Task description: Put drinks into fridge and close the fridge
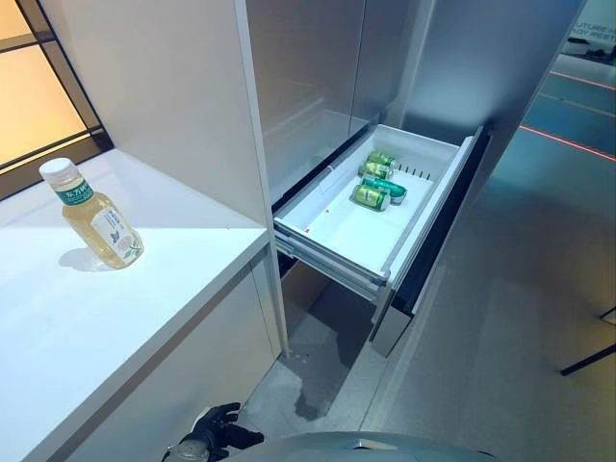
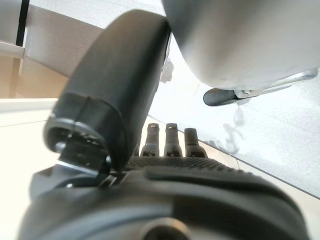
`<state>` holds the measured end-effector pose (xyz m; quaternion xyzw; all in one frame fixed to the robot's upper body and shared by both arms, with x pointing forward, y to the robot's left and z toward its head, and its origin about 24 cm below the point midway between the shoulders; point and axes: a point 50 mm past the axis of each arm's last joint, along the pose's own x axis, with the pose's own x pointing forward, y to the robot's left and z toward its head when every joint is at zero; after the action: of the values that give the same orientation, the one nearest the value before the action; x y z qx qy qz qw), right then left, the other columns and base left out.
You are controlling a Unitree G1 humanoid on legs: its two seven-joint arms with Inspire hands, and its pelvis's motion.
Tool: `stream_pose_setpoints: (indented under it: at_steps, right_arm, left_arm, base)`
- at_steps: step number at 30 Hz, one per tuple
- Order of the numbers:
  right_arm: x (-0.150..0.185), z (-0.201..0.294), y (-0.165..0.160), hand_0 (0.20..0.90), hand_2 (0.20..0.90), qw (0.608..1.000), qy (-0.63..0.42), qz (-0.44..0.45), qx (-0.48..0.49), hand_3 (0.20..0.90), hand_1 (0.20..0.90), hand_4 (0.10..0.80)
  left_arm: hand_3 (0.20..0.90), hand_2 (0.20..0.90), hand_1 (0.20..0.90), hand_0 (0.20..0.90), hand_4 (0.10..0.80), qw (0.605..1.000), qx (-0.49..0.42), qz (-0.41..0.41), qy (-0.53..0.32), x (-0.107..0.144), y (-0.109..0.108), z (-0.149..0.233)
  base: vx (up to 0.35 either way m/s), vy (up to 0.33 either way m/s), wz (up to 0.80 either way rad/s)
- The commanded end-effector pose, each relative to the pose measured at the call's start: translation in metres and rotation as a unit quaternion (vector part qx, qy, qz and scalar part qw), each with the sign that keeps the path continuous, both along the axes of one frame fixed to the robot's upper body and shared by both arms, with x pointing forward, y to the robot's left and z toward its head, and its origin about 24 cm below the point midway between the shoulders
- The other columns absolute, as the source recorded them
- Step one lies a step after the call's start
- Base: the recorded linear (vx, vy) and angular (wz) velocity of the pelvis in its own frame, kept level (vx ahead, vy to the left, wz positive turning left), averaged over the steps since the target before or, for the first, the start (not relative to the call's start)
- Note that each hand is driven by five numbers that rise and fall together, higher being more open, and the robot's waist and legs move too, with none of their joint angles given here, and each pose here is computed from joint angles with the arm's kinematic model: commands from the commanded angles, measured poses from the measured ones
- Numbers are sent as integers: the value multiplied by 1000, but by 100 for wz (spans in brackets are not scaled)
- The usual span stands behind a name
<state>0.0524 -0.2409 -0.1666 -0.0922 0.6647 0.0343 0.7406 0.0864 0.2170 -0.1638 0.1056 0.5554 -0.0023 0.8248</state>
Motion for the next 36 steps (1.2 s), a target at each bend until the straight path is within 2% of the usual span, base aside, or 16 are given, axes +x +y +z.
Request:
stream_pose_setpoints:
  at_steps: [1,21,28,36]
  right_arm:
    - [18,-4,29,900,900,999,-9,18,50,900,900,800]
    - [18,-4,30,900,900,999,-9,21,49,900,900,800]
    - [19,-3,27,900,900,998,-8,22,50,900,900,800]
    - [24,0,17,900,900,998,-12,26,48,900,900,800]
  left_arm:
    - [900,900,900,900,800,999,-22,14,-45,29,-7,5]
    - [900,900,900,900,800,995,-44,3,-89,38,-12,10]
    - [900,900,900,900,800,980,-71,-51,-180,65,-21,25]
    - [900,900,900,900,800,937,-93,-151,-300,111,-37,61]
  base:
    - [0,0,0]
    - [0,0,0]
    - [0,0,0]
    - [-1,1,1]
